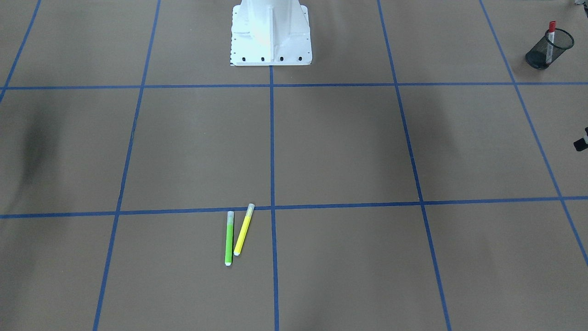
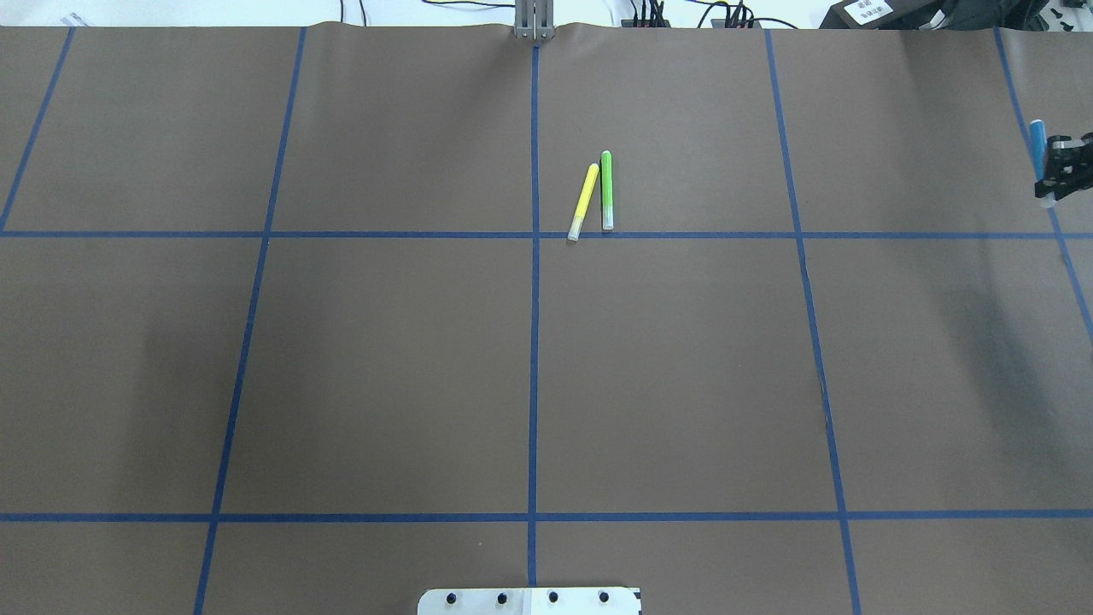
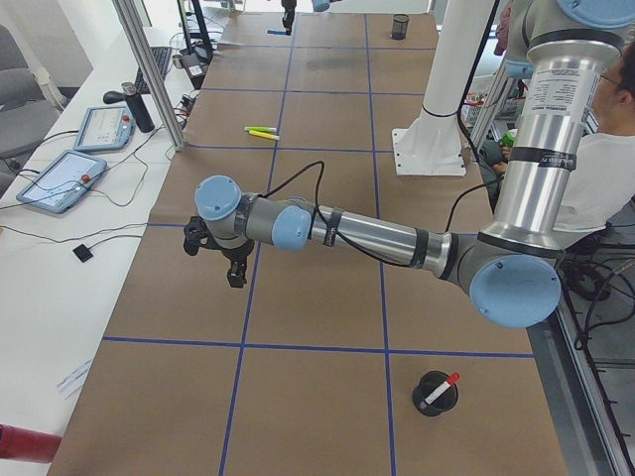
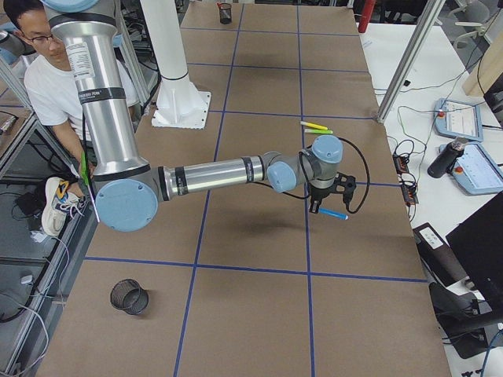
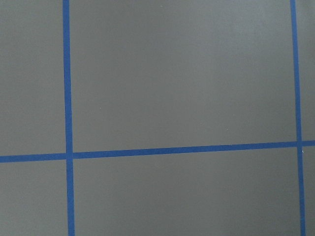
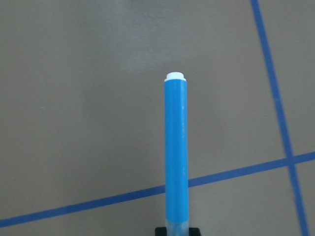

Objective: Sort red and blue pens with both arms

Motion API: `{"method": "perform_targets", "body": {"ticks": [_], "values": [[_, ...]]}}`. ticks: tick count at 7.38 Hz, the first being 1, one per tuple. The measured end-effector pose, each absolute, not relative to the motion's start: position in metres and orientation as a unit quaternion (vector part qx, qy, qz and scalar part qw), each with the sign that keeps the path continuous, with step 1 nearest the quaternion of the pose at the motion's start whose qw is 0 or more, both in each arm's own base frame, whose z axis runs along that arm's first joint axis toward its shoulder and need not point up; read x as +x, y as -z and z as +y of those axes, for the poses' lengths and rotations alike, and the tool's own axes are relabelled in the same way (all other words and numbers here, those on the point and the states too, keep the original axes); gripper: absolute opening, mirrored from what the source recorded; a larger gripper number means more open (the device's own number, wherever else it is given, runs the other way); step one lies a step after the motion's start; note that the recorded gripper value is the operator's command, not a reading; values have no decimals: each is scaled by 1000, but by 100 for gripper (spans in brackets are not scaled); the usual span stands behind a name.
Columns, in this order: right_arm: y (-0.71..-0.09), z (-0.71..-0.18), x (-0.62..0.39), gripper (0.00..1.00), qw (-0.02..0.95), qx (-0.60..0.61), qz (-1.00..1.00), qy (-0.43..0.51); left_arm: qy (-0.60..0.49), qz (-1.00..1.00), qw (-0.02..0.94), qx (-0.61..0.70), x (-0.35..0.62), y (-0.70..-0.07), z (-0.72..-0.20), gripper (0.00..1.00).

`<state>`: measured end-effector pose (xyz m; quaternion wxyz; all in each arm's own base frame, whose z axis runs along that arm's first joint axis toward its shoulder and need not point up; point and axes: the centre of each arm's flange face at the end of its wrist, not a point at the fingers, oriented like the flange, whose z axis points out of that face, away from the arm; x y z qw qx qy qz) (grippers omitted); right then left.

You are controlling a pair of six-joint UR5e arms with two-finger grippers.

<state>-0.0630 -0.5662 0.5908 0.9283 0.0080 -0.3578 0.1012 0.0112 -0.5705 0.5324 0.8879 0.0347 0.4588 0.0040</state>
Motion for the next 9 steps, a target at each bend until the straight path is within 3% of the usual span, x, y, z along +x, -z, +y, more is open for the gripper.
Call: {"method": "perform_targets", "body": {"ticks": [4, 9], "values": [[-670, -501, 45, 0, 951, -55, -304, 7, -22, 462, 886, 41, 34, -530, -571, 100], [-699, -356, 84, 0, 913, -265, -289, 110, -44, 465, 882, 63, 47, -521, -571, 100]]}}
